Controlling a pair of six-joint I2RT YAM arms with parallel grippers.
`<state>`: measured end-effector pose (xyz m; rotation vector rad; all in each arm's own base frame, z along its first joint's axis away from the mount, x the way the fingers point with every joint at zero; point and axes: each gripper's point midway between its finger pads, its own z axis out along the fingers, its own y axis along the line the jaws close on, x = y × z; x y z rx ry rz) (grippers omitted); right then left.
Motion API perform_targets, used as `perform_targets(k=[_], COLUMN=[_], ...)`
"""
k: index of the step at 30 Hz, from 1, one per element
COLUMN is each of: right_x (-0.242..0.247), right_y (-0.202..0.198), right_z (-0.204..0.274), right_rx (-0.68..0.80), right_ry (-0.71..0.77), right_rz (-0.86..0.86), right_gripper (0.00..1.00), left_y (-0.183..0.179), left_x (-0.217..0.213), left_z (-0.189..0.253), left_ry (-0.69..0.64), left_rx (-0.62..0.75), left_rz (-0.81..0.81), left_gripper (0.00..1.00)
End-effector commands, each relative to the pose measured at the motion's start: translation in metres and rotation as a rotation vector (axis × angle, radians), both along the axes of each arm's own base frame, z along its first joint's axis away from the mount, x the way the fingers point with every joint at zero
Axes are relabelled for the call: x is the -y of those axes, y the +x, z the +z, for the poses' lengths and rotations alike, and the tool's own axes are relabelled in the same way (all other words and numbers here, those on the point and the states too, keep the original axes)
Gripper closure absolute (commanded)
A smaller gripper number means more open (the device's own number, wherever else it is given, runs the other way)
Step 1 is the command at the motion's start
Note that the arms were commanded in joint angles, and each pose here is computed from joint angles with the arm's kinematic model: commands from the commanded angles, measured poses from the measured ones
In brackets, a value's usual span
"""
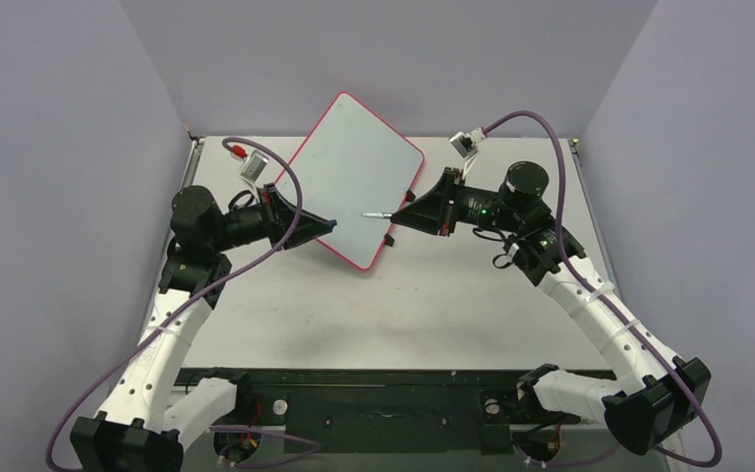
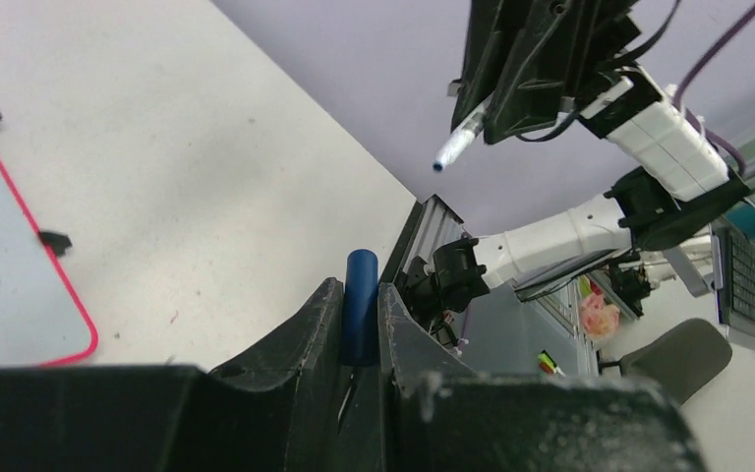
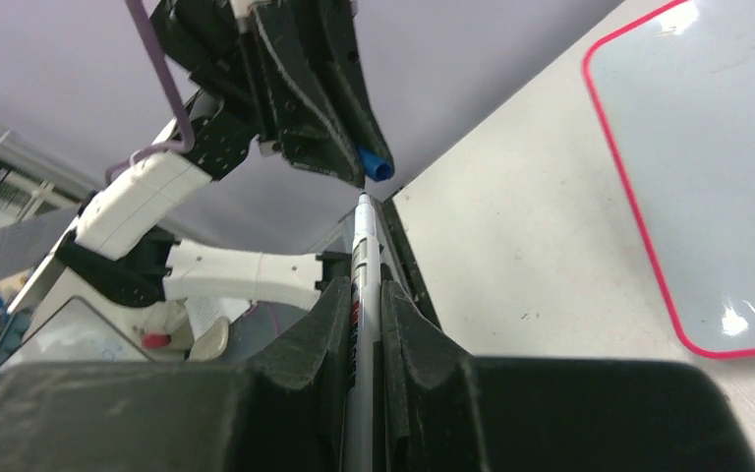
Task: Write a sentence on the whiteboard
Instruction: Open the whiteboard marker at the center of the board, then place the pen cap at the center of the board.
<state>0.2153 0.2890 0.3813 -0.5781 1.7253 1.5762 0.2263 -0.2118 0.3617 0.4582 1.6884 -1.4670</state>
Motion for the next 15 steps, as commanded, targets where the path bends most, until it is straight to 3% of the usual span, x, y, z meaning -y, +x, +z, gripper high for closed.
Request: perform_targets(k=[1,4,10,15], right_x=[0.018,0.032,0.049,0.052], right_y=[0.027,0.042,0.065,0.073], right_z=[-0.008,-0.029,-0.047,-0.055], right_rx=[0.027,0.012,-0.009,-0.019], right_ry=[-0.071,-0.176,-0.242,-0.262], right_rz=[-0.188,-0.302,-0.461,-0.496], right_gripper=[1.00,1.00,1.00,1.00], left_y=[0.006,0.004,0.005,-0.006], left_x=[-0.013,-0.021,-0.027,-0.006], left_z=[-0.028,-0.066,-0.124,-0.151], left_ry=[0.080,0.161,0.303,0.479], left_rx=[-0.014,-0.102,-0.164,-0.120], left_rz=[0.130,0.194,0.345,0.382], left_gripper=[1.00,1.00,1.00,1.00])
